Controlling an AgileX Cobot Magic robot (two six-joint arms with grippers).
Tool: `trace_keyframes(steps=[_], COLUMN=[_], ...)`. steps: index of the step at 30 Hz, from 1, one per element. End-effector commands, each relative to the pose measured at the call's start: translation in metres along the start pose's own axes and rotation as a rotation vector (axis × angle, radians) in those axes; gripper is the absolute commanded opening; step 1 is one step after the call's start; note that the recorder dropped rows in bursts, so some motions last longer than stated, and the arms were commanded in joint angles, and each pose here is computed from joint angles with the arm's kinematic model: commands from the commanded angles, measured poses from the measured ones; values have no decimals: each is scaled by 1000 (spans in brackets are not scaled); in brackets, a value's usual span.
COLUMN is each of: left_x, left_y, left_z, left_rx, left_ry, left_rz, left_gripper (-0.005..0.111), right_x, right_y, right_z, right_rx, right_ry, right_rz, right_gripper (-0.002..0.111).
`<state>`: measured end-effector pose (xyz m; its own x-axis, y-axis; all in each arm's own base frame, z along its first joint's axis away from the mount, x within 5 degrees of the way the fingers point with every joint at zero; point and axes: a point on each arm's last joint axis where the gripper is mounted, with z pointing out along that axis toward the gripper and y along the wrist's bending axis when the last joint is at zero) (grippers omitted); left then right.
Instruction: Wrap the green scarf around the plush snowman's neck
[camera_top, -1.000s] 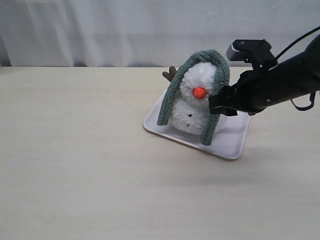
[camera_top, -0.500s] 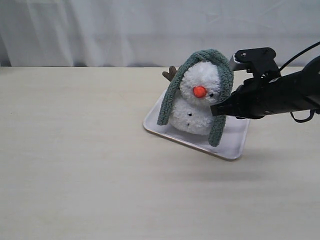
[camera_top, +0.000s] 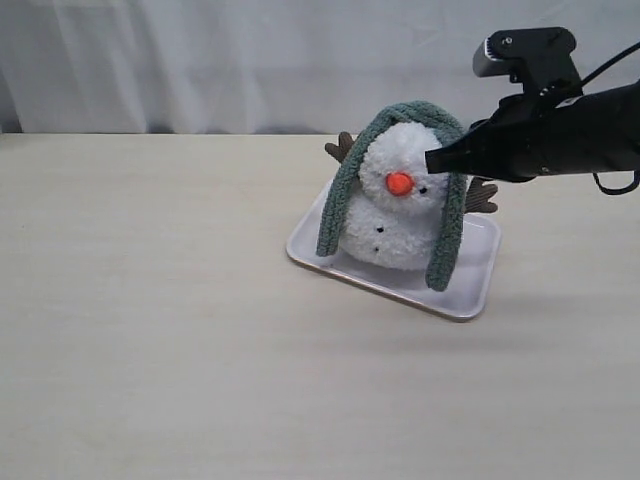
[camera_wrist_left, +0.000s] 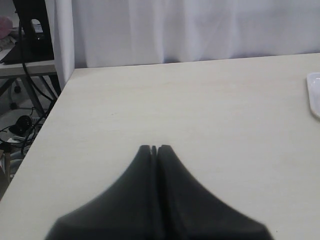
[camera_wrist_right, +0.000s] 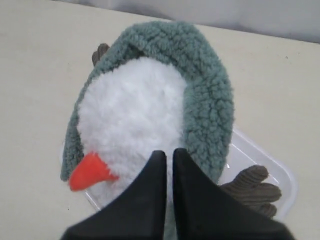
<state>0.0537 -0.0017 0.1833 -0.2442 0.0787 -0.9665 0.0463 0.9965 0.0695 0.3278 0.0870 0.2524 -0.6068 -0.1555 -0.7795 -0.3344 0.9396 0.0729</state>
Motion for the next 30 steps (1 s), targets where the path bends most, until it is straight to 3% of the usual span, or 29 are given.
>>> trace_keyframes(steps=[1,4,14,16,17,18,20,25,29,30], left_x=[-1,-1,-1,-1,-1,-1,-1,-1,-1,-1], left_y=[0,0,0,0,0,0,0,0,0,0], left_z=[0,0,0,0,0,0,0,0,0,0], left_rx=[-3,-3,-3,-3,-3,-3,-3,-3,-3,-3], left_ry=[-13,-13,-13,-13,-13,-13,-13,-13,-13,-13], left_rz=[0,0,0,0,0,0,0,0,0,0], left_gripper=[0,0,0,0,0,0,0,0,0,0], right_x=[-6,-3,-18,-31,-38,-48,-55,-46,-43,-44], right_y=[-1,-4,-14,-14,-15,-19,-26,-38,-40,-41], right_z=[-2,2,6,8,10,15,25,46,54,54], right_rx=[10,25,53,7,-16,-49,-47,31,31,36], right_ry=[-22,-10,-57,-23,2,44,97,160,158,146], right_rz=[-8,-42,73,110,120,156,186,108,6,1], right_gripper=[4,4,5,13,20,34,47,38,6,4])
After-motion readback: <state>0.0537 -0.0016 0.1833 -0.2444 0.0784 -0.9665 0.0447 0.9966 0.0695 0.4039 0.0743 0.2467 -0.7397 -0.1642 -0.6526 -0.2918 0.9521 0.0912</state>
